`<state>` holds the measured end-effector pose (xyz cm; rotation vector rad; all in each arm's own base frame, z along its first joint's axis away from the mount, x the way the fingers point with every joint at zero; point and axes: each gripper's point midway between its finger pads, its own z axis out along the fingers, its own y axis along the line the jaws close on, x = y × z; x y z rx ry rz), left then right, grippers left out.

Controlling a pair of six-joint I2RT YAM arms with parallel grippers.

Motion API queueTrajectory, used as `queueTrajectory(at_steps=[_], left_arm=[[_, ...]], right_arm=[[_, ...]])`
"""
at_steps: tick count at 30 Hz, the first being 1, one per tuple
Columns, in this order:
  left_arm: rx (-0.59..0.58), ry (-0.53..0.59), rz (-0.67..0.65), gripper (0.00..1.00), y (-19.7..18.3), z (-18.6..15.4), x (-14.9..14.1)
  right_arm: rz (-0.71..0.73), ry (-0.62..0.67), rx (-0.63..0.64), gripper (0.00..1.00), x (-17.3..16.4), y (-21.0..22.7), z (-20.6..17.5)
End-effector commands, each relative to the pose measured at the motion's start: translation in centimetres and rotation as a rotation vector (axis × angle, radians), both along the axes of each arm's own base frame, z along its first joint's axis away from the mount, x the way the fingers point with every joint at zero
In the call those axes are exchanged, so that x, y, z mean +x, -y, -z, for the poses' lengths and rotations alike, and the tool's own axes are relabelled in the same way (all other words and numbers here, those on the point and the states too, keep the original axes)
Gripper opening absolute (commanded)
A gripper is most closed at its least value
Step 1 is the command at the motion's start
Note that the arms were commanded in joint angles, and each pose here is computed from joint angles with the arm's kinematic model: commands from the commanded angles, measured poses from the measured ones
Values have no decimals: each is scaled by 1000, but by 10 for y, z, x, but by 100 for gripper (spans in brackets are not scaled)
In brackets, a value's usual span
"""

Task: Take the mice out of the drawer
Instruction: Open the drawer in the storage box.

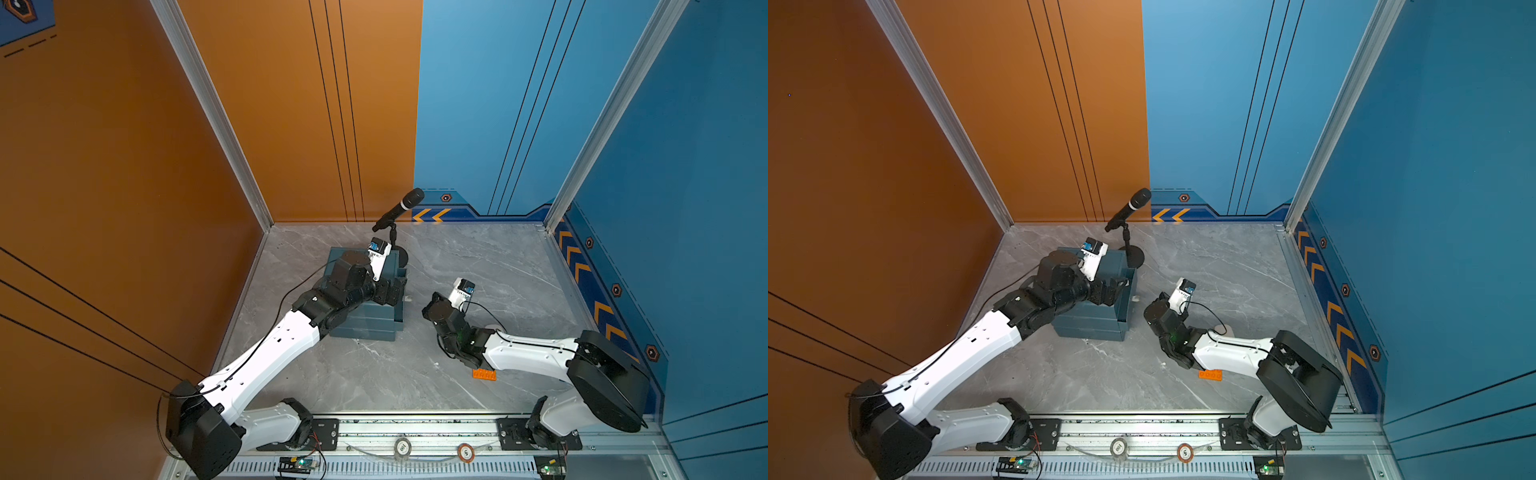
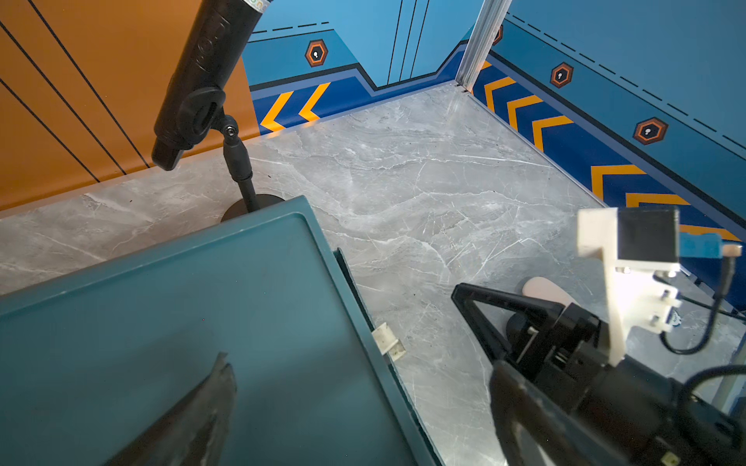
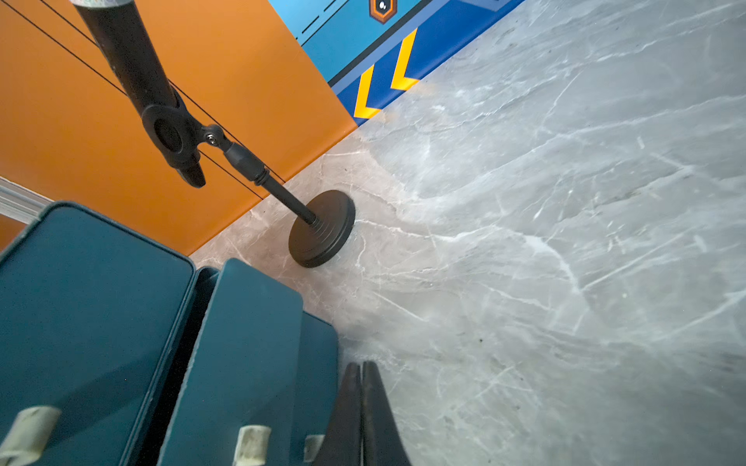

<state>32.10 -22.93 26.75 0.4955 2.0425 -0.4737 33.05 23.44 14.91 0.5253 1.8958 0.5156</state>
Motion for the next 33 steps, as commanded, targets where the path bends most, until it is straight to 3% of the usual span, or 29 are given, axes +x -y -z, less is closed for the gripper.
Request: queueTrajectory(at_steps=[1,3,4,6,7,12,16,26,33], left_arm=[[18,17,2,98,-3,-3,-3],[19,16,1,97,-3,-3,-3],[19,15,1,98,-3,-3,-3],[19,16,0,98,-3,-3,-3],[20,18,1,98,-4,-4,-3],[17,21,2,98,-4,-5,-3],[18,21,1,98,-4,-5,-3],[23,24,-5,97,-5,-5,-3],[27,30,-26,98,-9,-6,-2]], right_arm=[[-32,-23,-37,0,-2,10,-3],[-96,-30,-18,0,-4,0,-15],[-136,-39,-14,6,-6,-7,-23],[-221,-72,-21,31,-11,-19,-36],[-260,-108,-27,39,-14,-24,-40],[-410,-199,-23,62,-33,-38,-56],[-475,-272,-55,69,-44,-39,-57],[-627,-336,-53,73,-55,-70,-55],[-637,-410,-108,75,-54,-86,-33]])
